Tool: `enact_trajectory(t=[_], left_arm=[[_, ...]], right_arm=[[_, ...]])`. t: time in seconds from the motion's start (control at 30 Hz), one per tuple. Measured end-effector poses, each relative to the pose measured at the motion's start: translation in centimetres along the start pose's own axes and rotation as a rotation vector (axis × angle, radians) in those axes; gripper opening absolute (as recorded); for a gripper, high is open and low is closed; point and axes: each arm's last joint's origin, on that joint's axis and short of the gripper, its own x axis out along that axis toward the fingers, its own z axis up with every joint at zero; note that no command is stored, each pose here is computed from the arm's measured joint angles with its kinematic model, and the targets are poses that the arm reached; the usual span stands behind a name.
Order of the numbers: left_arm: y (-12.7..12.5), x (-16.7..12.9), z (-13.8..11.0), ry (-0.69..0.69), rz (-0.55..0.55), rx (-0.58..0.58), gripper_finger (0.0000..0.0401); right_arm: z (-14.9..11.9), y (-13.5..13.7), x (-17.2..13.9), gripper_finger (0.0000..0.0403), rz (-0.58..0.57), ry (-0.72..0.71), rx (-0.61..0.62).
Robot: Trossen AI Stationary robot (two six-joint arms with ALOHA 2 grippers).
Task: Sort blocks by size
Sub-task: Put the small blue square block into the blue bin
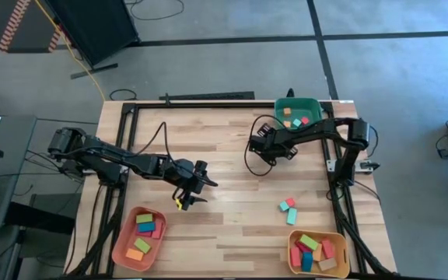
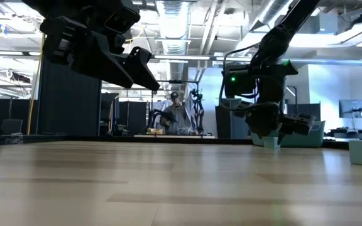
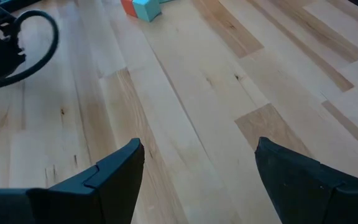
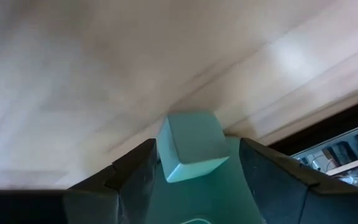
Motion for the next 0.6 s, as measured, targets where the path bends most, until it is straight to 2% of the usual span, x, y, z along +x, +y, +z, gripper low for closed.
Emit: enact_trajectory(t=[0.6], left_arm=[[0.0,0.0,0.0,-0.002,0.0,-0.001,0.0292]], right_arm=[[-1.2,0.0,1.8,0.0257,0.045,-0.001,0.051]])
